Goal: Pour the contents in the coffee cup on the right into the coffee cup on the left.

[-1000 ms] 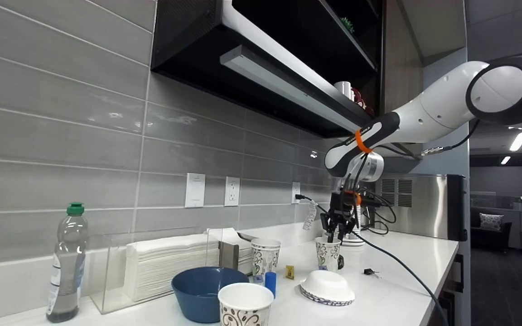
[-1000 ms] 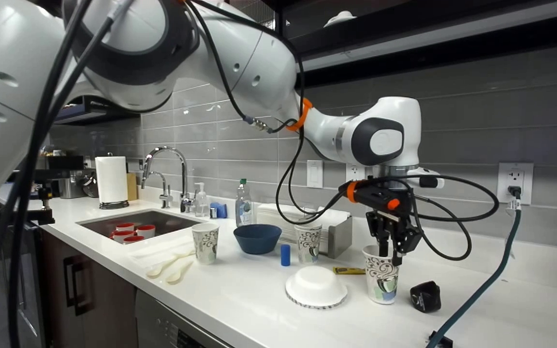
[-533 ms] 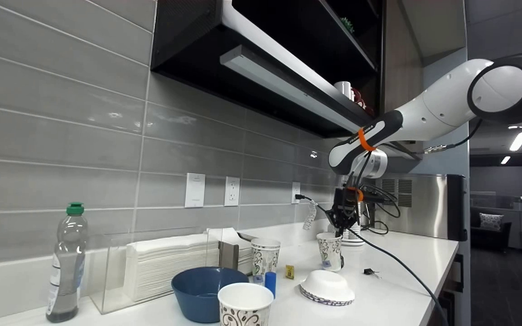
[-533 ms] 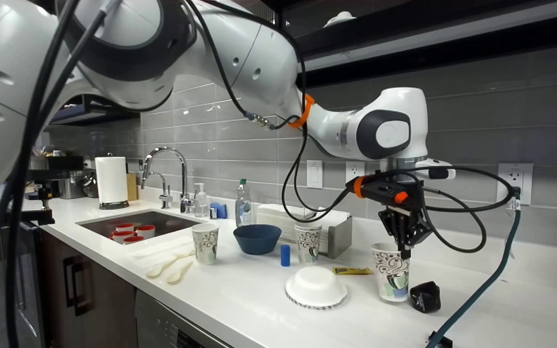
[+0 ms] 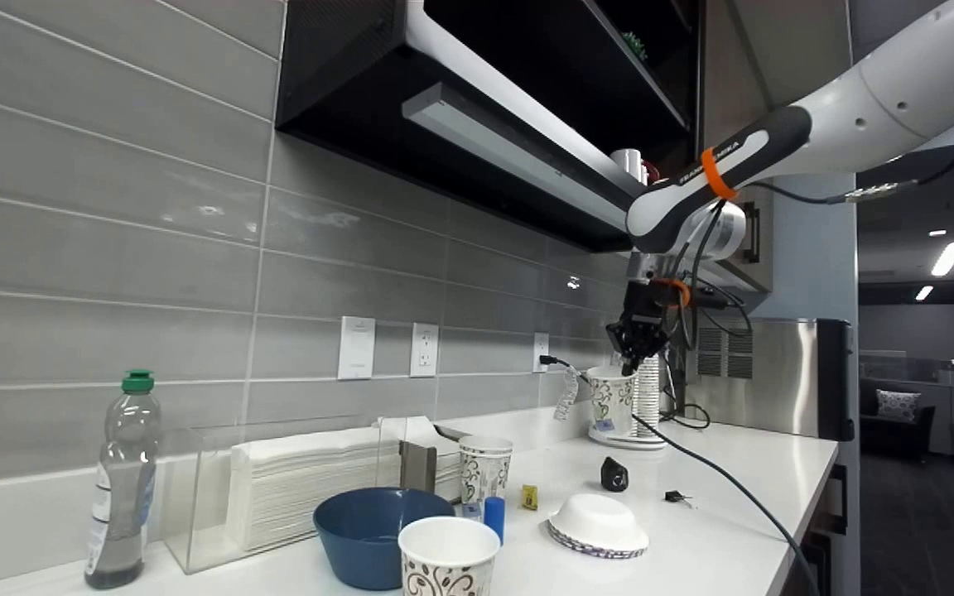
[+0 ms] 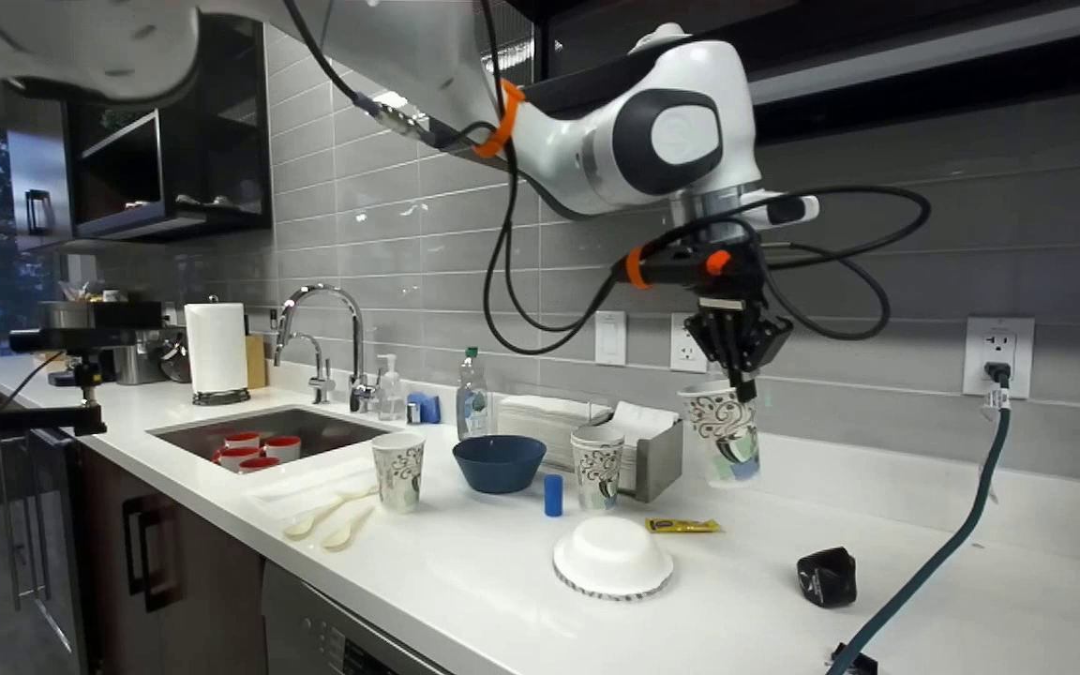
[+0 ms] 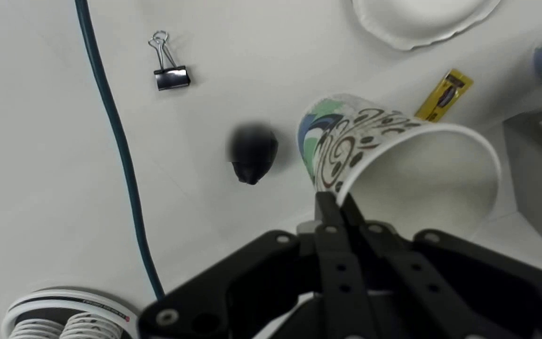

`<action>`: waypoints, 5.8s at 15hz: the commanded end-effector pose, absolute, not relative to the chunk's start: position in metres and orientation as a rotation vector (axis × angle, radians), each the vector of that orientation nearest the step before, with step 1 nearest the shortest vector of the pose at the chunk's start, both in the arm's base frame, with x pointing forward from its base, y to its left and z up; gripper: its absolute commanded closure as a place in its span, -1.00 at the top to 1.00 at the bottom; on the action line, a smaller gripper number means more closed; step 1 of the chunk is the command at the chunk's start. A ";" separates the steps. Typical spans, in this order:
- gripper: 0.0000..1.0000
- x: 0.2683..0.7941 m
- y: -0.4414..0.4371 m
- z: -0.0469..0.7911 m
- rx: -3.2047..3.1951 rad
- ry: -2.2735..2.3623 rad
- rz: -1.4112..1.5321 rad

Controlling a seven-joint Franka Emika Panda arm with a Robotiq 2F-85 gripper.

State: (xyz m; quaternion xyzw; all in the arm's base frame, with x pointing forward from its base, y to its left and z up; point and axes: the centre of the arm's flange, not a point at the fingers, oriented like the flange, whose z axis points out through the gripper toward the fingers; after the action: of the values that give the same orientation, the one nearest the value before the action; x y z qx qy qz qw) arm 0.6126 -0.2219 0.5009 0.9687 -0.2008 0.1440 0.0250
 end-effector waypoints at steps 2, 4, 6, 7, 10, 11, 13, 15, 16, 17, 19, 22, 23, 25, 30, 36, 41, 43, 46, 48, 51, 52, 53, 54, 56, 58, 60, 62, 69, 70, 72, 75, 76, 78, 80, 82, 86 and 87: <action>-0.98 0.526 -0.162 0.502 2.974 -0.421 0.419; -0.98 0.499 -0.151 0.497 2.960 -0.306 0.421; -0.98 0.474 -0.142 0.489 2.947 -0.199 0.407; -0.98 0.461 -0.136 0.485 2.939 -0.151 0.405; -0.98 0.427 -0.109 0.468 2.890 0.003 0.418; -0.98 0.416 -0.097 0.462 2.874 0.045 0.425; -0.98 0.403 -0.060 0.447 2.886 0.127 0.406; -0.93 0.431 -0.079 0.451 2.907 0.087 0.365; -0.93 0.423 -0.069 0.446 2.907 0.111 0.362; -0.93 0.418 -0.065 0.445 2.905 0.122 0.364; -0.98 0.415 -0.065 0.446 2.904 0.120 0.370; -0.98 0.435 -0.005 0.428 2.815 0.311 0.315; -0.98 0.439 0.020 0.424 2.792 0.396 0.302; -0.98 0.451 0.065 0.421 2.750 0.523 0.306; -0.98 0.485 0.125 0.466 2.628 0.555 0.369; -0.98 0.468 0.193 0.459 2.329 0.688 0.413; -0.98 0.459 0.192 0.460 2.357 0.706 0.417; -0.98 0.459 0.217 0.450 2.221 0.652 0.385; -0.98 0.453 0.255 0.440 2.113 0.649 0.361; -0.98 0.447 0.277 0.434 2.098 0.680 0.328; -0.98 0.457 0.308 0.434 2.105 0.727 0.312; -0.98 0.467 0.313 0.440 2.101 0.716 0.260; -0.98 0.475 0.315 0.448 2.089 0.700 0.220; -0.98 0.483 0.316 0.454 2.061 0.658 0.175; -0.98 0.493 0.313 0.467 2.036 0.615 0.090; -0.93 0.474 0.295 0.456 2.072 0.637 0.131; -0.93 0.482 0.301 0.465 2.079 0.670 0.136; -0.98 0.482 0.309 0.461 2.045 0.656 0.103; -0.98 0.467 0.363 0.431 1.818 0.605 -0.041; -0.98 0.468 0.367 0.428 1.812 0.620 -0.036; -0.98 0.485 0.370 0.430 1.869 0.642 -0.006; -0.98 0.518 0.364 0.444 1.960 0.627 0.036; -0.98 0.528 0.362 0.449 1.976 0.622 0.039; -0.98 0.540 0.363 0.450 1.961 0.624 0.017; -0.98 0.546 0.370 0.447 1.932 0.633 -0.014; -0.98 0.546 0.380 0.436 1.896 0.652 -0.053; -0.98 0.542 0.396 0.419 1.821 0.667 -0.109; -0.98 0.541 0.399 0.414 1.806 0.673 -0.119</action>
State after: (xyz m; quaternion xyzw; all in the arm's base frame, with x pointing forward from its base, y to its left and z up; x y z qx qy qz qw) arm 0.5273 0.3775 0.4156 0.7894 0.2794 -0.0348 0.5455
